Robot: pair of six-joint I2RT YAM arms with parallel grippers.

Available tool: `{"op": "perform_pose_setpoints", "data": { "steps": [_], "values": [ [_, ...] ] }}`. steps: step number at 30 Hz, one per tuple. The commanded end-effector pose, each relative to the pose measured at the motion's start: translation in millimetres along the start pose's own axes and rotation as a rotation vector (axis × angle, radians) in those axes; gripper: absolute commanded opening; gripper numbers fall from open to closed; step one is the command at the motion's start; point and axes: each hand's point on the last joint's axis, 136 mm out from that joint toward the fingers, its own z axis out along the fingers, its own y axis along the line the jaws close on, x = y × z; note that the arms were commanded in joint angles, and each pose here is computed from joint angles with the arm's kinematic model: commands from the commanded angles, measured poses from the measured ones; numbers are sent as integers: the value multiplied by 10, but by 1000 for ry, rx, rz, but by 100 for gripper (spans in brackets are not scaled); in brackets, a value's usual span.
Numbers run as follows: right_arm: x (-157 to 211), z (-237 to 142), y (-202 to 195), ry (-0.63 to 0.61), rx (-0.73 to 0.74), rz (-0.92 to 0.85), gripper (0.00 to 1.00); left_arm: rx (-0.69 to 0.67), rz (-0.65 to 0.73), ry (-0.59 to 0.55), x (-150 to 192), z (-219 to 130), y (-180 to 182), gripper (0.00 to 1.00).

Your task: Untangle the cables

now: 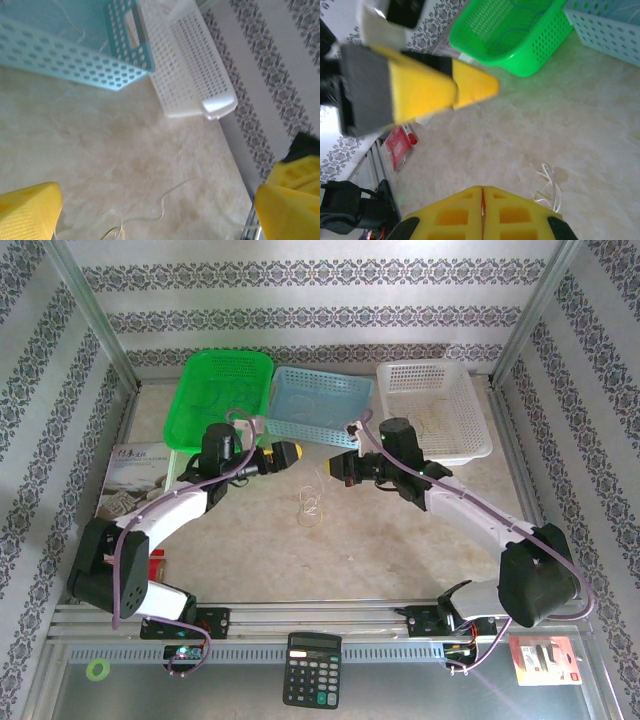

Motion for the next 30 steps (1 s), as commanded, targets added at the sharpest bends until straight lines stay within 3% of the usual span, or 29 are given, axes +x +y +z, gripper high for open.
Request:
{"op": "perform_pose_setpoints", "data": {
  "steps": [1,8,19,23,30],
  "values": [
    [-321,-116,230,-84,-58,-32,0,96,140,16,89,79,-214,97],
    [-455,-147,360,-105,-100,-33,0,72,235,93,315,270,-230,96],
    [-650,-276,592,-164,-162,-35,0,86,274,107,332,498,-293,92],
    [-727,-323,676,-189,-186,-35,0,97,277,115,374,576,-311,84],
    [-926,-456,874,-243,-225,-53,0,109,272,129,452,685,-314,55]
  ]
}}
